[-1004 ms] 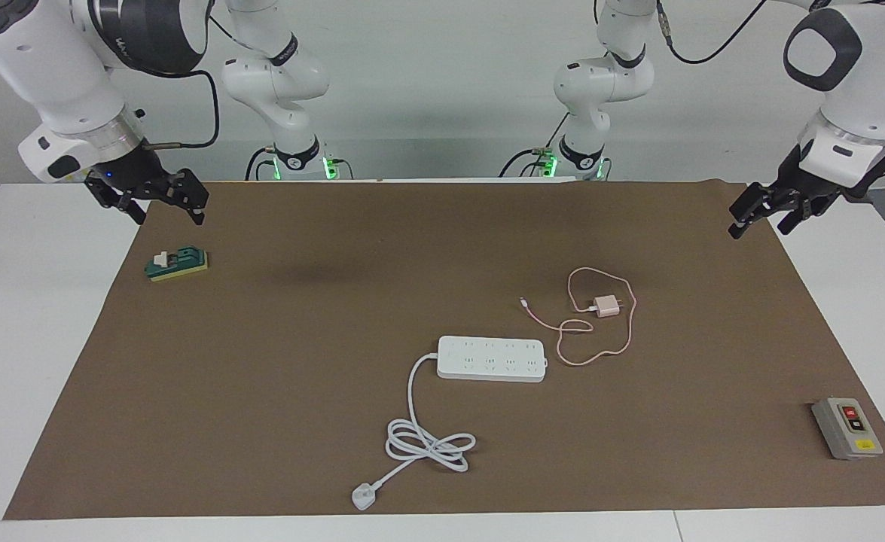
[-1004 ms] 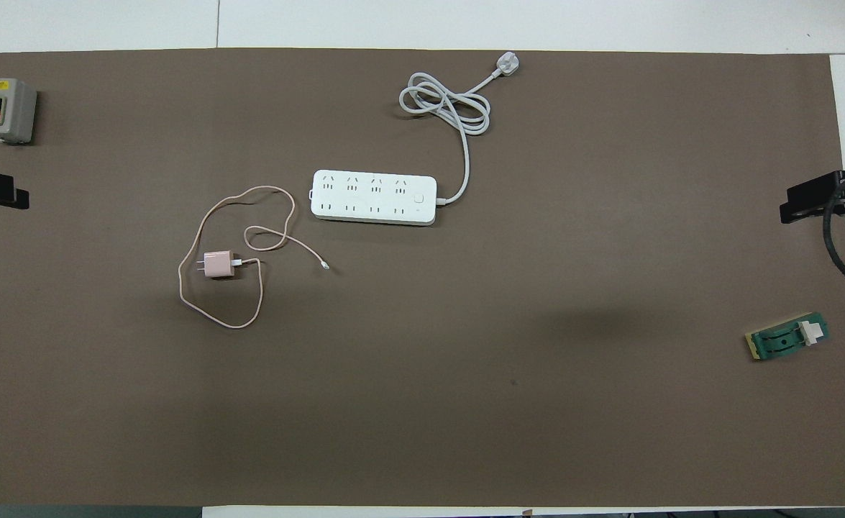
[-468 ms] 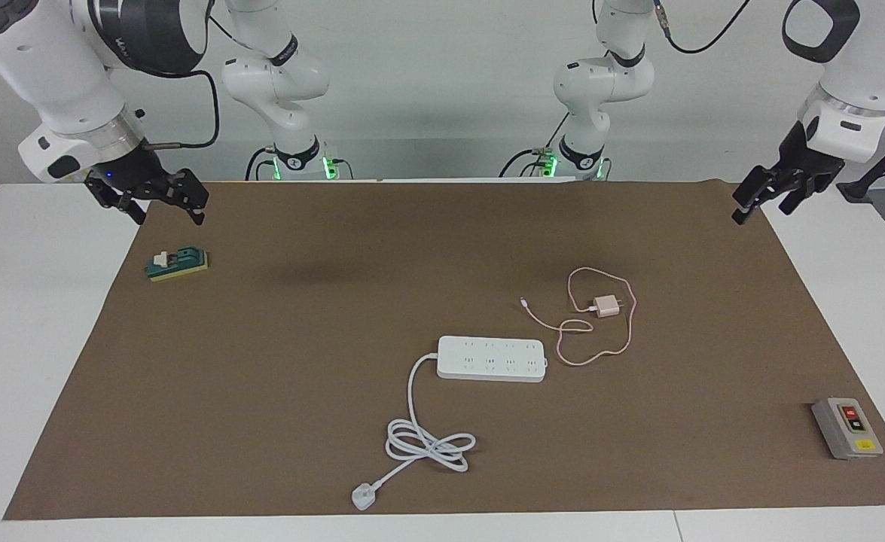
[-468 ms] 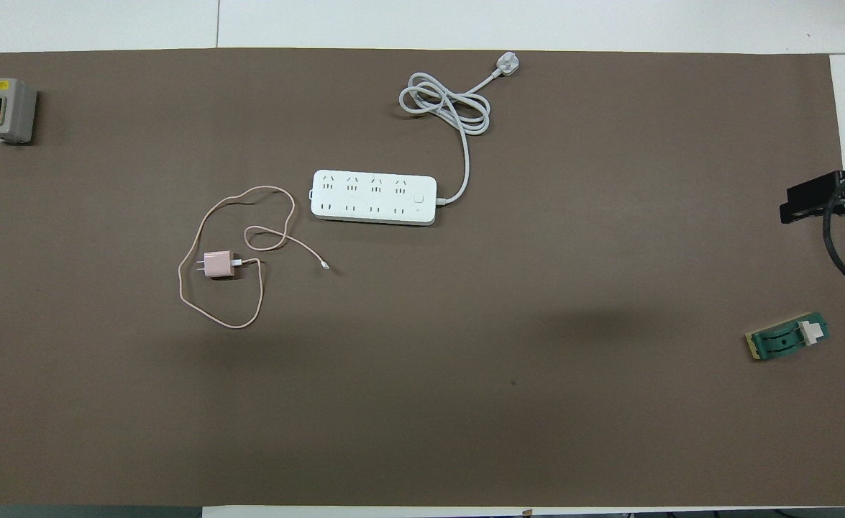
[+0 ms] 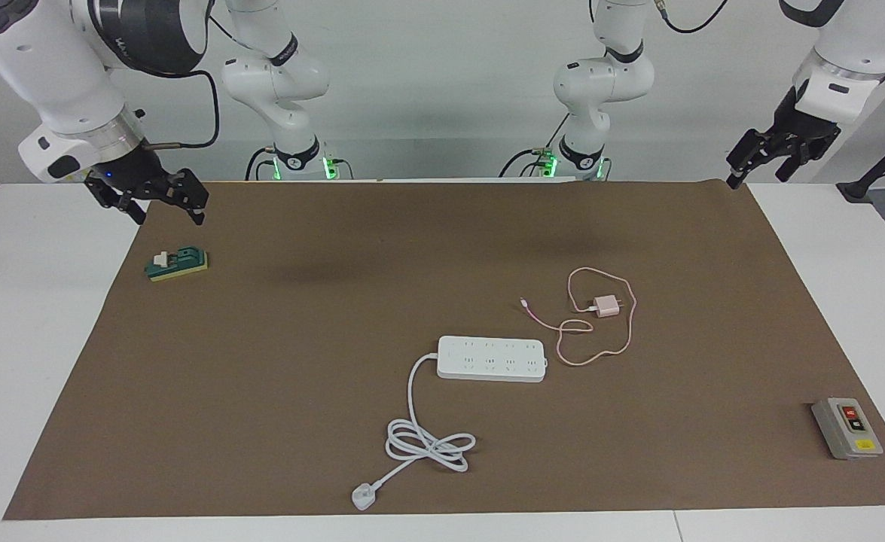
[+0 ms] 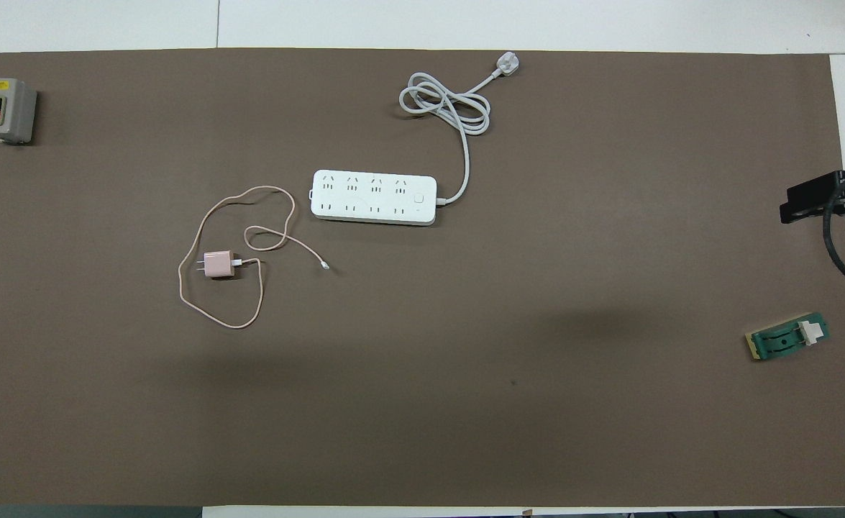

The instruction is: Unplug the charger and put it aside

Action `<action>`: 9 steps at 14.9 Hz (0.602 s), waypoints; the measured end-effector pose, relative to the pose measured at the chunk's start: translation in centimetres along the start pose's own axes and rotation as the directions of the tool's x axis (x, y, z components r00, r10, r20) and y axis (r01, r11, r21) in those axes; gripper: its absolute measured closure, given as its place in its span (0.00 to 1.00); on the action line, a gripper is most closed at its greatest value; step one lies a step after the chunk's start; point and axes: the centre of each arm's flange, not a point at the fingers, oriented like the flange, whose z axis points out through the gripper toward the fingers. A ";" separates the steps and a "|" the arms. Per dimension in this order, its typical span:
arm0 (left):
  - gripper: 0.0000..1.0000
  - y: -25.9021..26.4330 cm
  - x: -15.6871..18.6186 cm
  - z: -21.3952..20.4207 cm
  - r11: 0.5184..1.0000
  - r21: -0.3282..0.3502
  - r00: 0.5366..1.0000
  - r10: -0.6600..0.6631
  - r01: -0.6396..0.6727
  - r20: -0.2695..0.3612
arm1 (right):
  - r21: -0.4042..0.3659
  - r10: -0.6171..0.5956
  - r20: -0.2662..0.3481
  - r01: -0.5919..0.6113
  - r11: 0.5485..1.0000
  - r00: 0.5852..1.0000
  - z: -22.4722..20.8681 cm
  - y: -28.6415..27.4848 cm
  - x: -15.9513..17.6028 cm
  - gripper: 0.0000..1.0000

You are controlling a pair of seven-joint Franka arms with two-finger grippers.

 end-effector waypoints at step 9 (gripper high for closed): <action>0.00 1.4 0.0 0.2 0.999 0.000 0.999 0.032 -0.032 0.006 | 0.000 0.000 0.000 0.000 1.000 1.000 0.0 0.0 0.0 0.00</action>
